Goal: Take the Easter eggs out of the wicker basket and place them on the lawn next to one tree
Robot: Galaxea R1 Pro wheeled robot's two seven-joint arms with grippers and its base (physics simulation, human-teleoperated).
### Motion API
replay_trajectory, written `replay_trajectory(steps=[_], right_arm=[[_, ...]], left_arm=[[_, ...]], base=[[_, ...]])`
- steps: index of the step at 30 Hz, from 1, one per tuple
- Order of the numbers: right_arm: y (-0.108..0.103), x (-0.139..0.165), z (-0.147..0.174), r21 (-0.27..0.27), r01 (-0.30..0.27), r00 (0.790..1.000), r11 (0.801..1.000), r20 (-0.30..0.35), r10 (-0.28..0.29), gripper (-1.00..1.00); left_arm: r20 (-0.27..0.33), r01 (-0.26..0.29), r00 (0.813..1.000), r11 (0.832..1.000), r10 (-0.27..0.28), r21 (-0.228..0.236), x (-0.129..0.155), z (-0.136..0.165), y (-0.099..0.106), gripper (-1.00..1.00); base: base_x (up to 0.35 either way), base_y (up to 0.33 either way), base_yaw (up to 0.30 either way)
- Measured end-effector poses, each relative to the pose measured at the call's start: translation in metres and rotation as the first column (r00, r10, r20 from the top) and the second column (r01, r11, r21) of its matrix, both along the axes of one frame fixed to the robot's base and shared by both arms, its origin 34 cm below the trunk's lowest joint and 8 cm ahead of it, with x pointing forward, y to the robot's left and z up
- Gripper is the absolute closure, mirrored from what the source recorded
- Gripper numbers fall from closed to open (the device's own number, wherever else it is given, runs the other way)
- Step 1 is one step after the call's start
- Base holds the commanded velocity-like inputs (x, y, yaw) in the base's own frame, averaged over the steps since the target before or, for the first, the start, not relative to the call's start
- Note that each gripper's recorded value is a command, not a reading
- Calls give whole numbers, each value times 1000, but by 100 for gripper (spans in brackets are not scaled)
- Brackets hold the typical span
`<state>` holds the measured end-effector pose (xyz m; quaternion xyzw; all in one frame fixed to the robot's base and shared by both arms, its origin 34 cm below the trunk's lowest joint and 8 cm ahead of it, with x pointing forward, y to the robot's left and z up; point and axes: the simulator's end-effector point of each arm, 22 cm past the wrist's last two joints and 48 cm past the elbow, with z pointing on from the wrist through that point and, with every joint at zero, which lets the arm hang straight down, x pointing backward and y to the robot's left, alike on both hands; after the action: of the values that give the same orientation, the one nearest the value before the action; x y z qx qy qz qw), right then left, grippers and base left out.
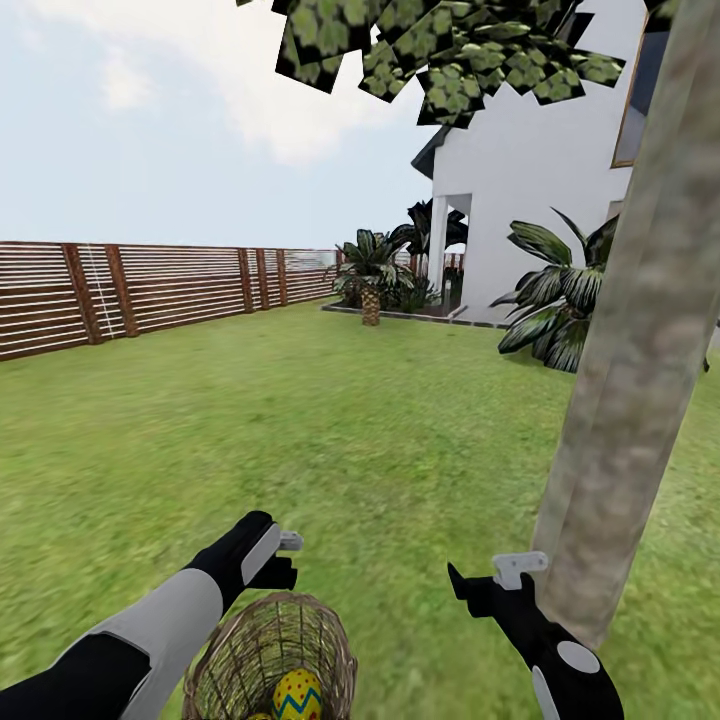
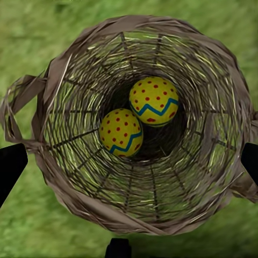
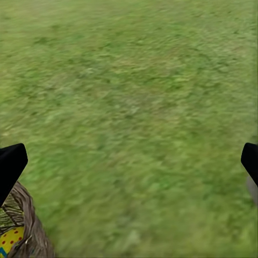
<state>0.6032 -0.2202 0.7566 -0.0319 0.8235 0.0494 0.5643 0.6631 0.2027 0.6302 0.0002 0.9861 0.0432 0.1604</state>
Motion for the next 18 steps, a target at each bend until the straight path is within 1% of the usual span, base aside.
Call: replay_trajectory(steps=[18], right_arm=[[-1,-5,-36,-1,1,1000,1000,0,-1,-100]], left_arm=[[12,1,1000,1000,-1,4,-3,-36,2,-100]], base=[[0,0,0]])
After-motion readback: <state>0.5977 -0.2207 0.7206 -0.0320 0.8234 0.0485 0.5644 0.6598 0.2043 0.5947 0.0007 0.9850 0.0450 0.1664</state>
